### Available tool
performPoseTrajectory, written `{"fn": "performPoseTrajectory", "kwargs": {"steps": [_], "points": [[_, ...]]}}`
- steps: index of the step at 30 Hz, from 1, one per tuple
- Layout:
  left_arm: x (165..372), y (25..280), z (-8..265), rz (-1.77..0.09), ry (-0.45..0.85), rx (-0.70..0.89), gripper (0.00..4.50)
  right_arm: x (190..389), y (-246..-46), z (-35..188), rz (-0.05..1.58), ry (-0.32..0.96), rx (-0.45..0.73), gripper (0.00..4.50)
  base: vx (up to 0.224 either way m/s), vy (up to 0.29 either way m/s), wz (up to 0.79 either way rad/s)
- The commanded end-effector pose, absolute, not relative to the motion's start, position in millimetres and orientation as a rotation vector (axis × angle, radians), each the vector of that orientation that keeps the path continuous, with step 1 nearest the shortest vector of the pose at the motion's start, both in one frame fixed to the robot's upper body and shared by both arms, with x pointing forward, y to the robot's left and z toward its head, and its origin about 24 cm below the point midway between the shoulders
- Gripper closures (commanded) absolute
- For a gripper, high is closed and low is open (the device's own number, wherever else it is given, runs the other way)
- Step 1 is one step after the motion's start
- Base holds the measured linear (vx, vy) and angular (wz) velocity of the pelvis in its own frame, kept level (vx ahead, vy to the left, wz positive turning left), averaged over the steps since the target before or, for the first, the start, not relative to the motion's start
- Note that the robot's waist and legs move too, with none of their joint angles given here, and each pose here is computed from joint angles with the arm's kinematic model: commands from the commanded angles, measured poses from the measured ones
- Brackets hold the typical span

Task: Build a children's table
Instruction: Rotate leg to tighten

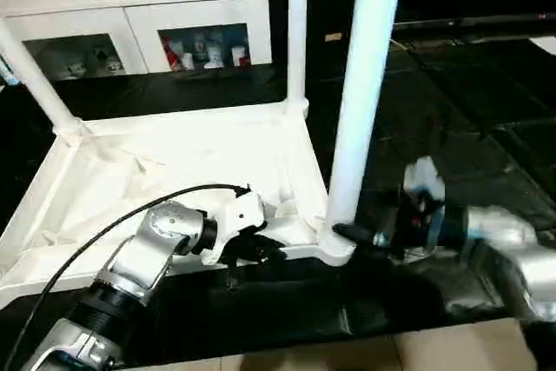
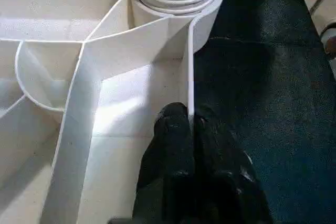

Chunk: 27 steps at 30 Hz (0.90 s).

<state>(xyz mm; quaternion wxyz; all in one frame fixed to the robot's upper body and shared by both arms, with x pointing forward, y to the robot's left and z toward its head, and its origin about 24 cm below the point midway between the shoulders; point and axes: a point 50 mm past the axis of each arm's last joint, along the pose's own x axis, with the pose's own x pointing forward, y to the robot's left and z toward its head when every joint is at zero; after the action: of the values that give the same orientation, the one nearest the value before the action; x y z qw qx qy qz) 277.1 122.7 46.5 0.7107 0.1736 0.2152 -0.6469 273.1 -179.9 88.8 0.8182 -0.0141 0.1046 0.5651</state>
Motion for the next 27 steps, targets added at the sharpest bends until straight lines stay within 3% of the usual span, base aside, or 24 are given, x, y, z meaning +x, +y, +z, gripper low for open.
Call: {"fn": "performPoseTrajectory", "kwargs": {"steps": [1,6,11,13,21,22,27], "points": [[271.2,122.1,39.1,-1.505,0.514,0.374,4.5,274.9,-180.7,90.2,1.256,0.23,-0.048,0.0,0.0,0.0,0.0],[269.3,123.0,37.4,-1.568,0.529,0.423,4.5,277.7,-182.5,83.2,1.364,0.31,-0.065,0.0,0.0,0.0,0.0],[270.8,124.6,39.8,-1.594,0.524,0.443,4.5,281.6,-181.6,79.8,1.43,0.338,-0.09,0.39,0.0,0.0,0.0],[271.6,125.4,40.8,-1.613,0.527,0.461,4.5,283.6,-179.2,79.1,1.471,0.346,-0.107,0.76,0.0,0.0,0.0],[273.8,127.9,40.5,-1.635,0.539,0.495,4.5,284.0,-171.2,70.8,1.579,0.399,-0.132,1.34,0.0,0.0,0.0],[273.9,128.0,40.6,-1.636,0.538,0.496,4.5,284.3,-171.1,70.2,1.585,0.402,-0.13,1.6,0.0,0.0,0.0],[275.1,128.4,42.0,-1.646,0.535,0.493,4.5,286.4,-168.0,64.6,1.614,0.425,-0.127,1.86,0.0,0.0,0.0]]}}
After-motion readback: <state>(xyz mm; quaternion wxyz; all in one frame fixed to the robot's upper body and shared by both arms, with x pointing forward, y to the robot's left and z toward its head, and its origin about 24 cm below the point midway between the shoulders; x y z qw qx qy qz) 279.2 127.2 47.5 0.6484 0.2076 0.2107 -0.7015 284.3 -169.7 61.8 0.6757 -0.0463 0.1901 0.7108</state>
